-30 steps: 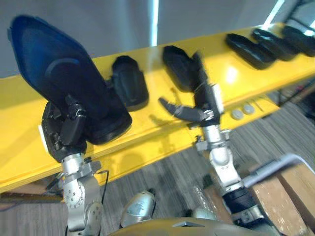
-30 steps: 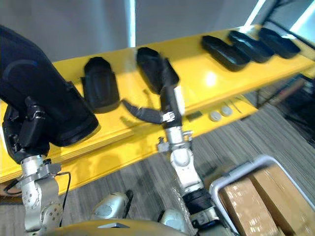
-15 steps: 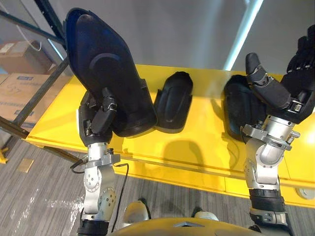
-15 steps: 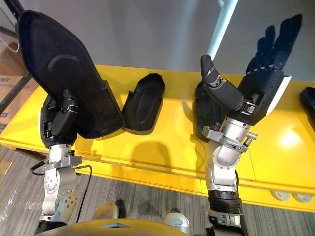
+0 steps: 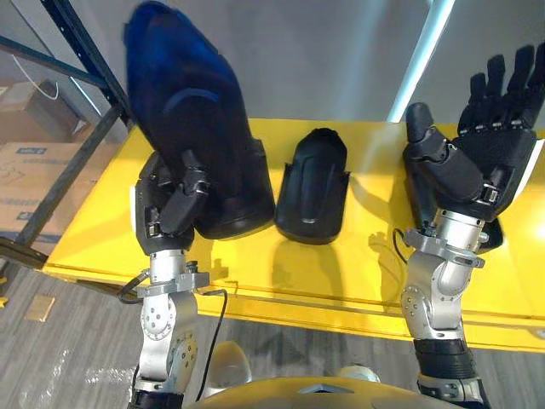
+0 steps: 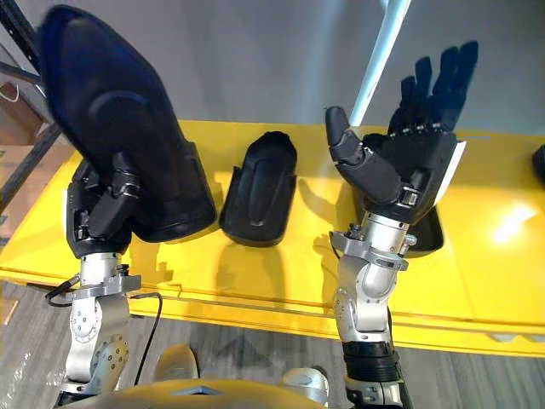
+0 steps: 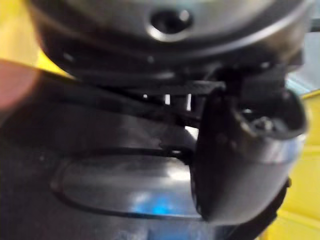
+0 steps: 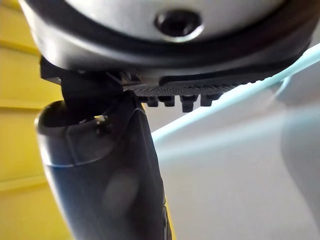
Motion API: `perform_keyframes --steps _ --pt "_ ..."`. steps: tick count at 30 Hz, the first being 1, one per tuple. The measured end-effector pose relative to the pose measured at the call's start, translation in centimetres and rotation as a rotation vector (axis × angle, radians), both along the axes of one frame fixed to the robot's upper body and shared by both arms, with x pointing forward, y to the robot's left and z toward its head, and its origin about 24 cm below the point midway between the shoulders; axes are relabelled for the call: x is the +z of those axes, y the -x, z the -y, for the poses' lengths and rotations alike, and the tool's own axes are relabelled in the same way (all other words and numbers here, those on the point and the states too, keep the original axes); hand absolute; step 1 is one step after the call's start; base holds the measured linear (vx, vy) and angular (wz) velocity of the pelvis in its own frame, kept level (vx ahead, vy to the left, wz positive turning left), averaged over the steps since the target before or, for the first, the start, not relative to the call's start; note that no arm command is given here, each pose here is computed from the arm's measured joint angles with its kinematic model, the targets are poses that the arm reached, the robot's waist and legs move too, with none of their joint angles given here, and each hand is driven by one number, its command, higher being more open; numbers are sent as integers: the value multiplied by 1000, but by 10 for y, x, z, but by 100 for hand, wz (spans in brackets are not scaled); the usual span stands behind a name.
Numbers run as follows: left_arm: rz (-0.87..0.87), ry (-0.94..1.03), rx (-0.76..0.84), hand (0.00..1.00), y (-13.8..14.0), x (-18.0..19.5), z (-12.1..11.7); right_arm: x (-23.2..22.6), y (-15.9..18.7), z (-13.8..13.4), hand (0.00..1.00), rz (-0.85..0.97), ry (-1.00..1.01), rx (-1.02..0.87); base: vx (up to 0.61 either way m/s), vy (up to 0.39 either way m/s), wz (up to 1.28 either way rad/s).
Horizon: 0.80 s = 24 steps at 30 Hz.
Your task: Walk over and take three plastic housings, then place them on the shelf
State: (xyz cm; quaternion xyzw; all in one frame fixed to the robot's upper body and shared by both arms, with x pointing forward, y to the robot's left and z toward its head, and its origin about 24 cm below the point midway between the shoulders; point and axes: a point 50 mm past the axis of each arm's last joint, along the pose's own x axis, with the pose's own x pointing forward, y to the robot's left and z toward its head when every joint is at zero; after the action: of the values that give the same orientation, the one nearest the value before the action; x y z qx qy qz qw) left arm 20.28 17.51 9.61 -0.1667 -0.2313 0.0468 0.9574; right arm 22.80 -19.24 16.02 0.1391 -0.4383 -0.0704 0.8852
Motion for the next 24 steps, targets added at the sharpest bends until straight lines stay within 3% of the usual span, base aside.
perform_keyframes --steps 5,9,16,20,24 --pt "-24 -82 5 0 7 -6 -13 -24 5 -13 100 -130 11 -30 -197 600 -29" --pt "3 -88 17 0 7 -1 -27 -23 7 -23 100 -120 50 -3 -44 210 3" --pt "88 -22 37 0 0 19 -22 -18 4 -24 100 -114 87 -44 -11 17 8" --pt "17 -36 46 0 11 8 -10 -18 6 -12 100 -116 89 -89 -52 -91 -10" --pt "-39 -13 99 0 20 -2 -13 -14 6 -4 100 -104 147 -103 -59 -80 -35"
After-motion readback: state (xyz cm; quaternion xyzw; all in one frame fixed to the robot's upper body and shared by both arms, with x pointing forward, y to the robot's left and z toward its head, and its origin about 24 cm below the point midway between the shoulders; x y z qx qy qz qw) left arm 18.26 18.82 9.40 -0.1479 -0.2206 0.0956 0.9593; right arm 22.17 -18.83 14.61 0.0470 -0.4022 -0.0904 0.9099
